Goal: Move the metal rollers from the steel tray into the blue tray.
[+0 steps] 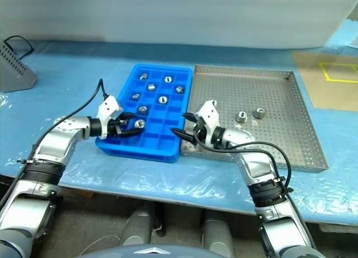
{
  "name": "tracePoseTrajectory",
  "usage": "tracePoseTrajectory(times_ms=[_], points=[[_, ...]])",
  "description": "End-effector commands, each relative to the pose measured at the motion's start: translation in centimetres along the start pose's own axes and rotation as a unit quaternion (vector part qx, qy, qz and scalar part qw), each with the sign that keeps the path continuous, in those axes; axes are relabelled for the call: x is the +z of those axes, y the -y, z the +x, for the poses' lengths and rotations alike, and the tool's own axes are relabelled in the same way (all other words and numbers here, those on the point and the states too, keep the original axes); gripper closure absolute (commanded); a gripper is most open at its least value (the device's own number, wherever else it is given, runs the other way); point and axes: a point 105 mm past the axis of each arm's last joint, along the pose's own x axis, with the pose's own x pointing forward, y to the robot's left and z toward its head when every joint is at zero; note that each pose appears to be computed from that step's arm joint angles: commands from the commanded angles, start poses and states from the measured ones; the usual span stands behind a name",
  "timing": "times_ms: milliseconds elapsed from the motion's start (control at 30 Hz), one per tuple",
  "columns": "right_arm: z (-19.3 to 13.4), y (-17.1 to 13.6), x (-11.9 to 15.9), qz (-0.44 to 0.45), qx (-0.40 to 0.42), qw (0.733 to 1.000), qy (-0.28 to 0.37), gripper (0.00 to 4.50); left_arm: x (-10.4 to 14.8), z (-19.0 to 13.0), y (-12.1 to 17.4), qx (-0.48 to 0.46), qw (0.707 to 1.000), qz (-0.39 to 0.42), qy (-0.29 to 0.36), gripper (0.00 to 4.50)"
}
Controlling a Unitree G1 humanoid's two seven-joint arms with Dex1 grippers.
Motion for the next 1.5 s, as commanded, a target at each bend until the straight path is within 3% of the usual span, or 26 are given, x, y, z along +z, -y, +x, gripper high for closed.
tracePoseTrajectory(times_ms=[33,267,400,800,1033,1300,1433,1500], points=[[0.0,-0.1,1.1,-0.019,0.002,1.0,0.019,1.12,3.2,-0.9,-1.9,0.042,0.998,0.019,0.045,0.92],[0.1,-0.1,1.2,-0.02,0.003,1.0,0.022,1.12,7.8,-5.9,-6.6,0.151,0.982,0.038,0.108,0.92],[0.3,0.0,1.3,-0.017,0.003,0.999,0.028,1.12,8.0,-9.0,-8.4,0.198,0.974,0.032,0.109,0.92],[0.9,-0.5,1.3,-0.019,0.02,0.999,0.029,1.12,6.4,-7.0,-3.7,0.093,0.993,0.05,0.061,0.92],[0.8,-0.3,1.2,-0.018,0.011,0.999,0.03,1.12,5.7,-6.2,-3.1,0.043,0.995,0.091,0.01,0.92],[-1.6,4.1,4.3,-0.074,-0.058,0.994,0.052,1.12,9.6,-4.6,-3.8,0.071,0.99,0.043,0.114,0.92],[-2.7,10.9,8.0,-0.09,-0.222,0.966,0.102,1.12,10.3,-3.0,-4.3,0.118,0.979,-0.014,0.164,0.92],[-2.4,12.2,7.7,-0.073,-0.246,0.961,0.105,1.12,10.5,-2.2,-3.8,0.122,0.976,-0.03,0.179,0.92]])
